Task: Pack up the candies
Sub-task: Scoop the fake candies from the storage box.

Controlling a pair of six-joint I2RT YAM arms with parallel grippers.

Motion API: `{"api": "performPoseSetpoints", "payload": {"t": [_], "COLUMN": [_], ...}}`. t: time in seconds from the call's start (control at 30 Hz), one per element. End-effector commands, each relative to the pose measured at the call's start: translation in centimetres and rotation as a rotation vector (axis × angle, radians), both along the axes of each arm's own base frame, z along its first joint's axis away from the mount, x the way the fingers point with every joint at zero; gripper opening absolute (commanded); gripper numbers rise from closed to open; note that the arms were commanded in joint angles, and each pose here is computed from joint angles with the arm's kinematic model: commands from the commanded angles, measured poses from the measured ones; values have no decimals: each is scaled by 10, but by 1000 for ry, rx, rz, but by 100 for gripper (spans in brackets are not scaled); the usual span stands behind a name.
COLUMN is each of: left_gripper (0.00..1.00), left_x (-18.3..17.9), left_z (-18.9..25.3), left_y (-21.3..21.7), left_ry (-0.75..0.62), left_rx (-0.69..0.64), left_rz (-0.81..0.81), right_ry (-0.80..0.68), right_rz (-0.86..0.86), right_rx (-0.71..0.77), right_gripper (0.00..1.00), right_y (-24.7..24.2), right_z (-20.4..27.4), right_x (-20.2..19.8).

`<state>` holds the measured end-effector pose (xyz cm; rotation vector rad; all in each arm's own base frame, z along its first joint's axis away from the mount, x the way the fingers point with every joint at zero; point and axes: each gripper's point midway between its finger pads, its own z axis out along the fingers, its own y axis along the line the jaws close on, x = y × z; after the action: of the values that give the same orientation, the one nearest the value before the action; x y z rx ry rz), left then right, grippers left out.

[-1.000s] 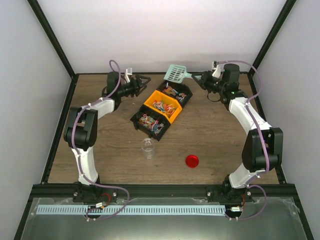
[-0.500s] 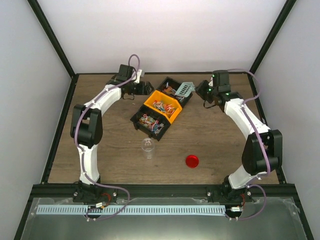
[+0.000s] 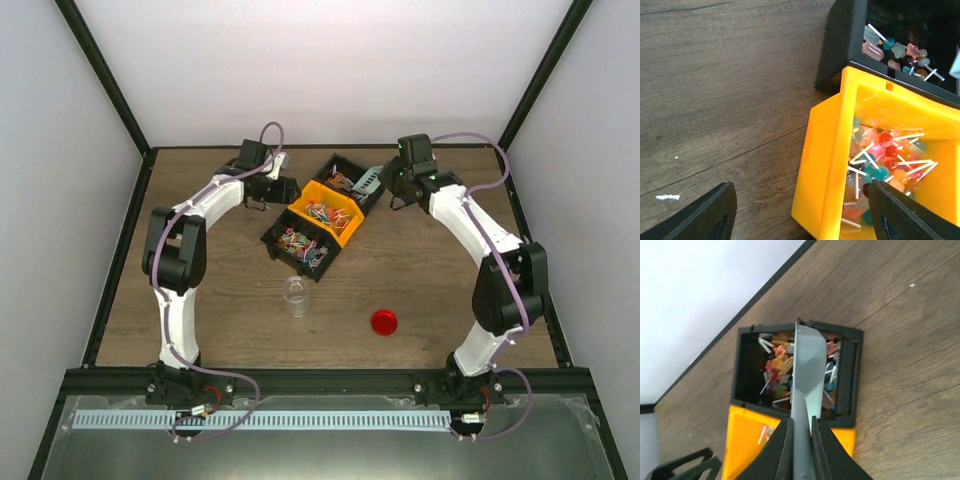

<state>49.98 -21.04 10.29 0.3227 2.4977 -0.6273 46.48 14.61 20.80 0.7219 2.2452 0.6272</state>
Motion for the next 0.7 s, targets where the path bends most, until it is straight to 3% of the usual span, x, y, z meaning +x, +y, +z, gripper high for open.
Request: {"api": "performPoseSetpoints", "payload": {"t": [0.0, 0.67], "left_gripper": [73, 48], "left_x": [2, 2], "left_z": [-15, -45], "left_y": [-10, -21], "left_ry": [-6, 40], "left_rx": [35, 15], "left_rz": [-22, -66], "right_ry": [76, 154], "right_rz": [-70, -19], "right_rx": [-91, -93], "right_gripper": [1, 1], "right_y": [-13, -1], "right_z": [-13, -17], "right_x": [4, -14]}}
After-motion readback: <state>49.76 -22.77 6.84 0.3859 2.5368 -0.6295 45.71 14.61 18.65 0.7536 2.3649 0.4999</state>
